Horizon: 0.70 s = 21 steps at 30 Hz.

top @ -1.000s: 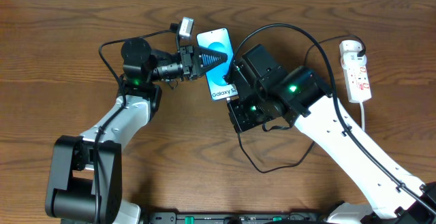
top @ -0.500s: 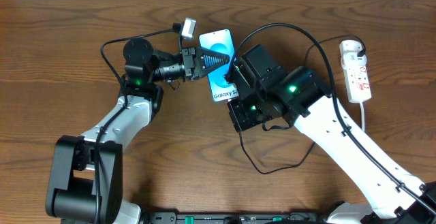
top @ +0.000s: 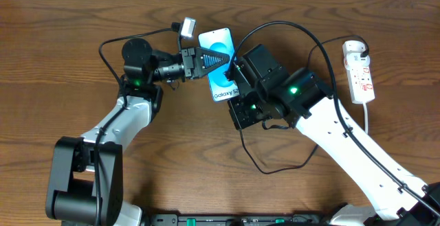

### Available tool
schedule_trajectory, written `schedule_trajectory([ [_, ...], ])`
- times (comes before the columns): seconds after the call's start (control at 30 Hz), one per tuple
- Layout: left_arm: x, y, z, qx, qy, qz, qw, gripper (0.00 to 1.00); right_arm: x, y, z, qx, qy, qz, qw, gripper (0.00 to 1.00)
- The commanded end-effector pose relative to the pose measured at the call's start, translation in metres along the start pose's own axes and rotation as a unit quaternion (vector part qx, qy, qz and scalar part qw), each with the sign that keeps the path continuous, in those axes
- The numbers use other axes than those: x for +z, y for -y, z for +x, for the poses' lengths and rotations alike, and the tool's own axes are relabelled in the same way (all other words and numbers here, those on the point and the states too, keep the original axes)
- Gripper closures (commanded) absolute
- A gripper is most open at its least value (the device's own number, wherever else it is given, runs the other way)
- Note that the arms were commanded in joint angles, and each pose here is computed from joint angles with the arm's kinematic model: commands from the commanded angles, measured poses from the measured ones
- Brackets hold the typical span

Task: Plug charger to phone and switch on socket
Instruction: 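Push the plug up into the phone's port with the right gripper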

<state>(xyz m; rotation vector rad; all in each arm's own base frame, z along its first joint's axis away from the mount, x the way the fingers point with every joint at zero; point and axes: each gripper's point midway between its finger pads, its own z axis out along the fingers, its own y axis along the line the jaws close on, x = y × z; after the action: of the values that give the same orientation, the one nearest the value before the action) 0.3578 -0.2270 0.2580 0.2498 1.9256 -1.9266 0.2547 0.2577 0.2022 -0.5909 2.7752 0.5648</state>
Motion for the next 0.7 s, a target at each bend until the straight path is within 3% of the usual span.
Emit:
schedule_trajectory([
  [0.0, 0.006, 0.016, 0.019, 0.018, -0.059, 0.025, 0.998, 0.92, -0.004, 0.006, -0.025, 0.006, 0.049, 0.019, 0.999, 0.99],
  [0.67, 0.006, 0.016, 0.019, 0.018, -0.059, 0.025, 0.998, 0.92, -0.034, 0.003, -0.056, 0.001, 0.139, 0.028, 0.990, 0.99],
])
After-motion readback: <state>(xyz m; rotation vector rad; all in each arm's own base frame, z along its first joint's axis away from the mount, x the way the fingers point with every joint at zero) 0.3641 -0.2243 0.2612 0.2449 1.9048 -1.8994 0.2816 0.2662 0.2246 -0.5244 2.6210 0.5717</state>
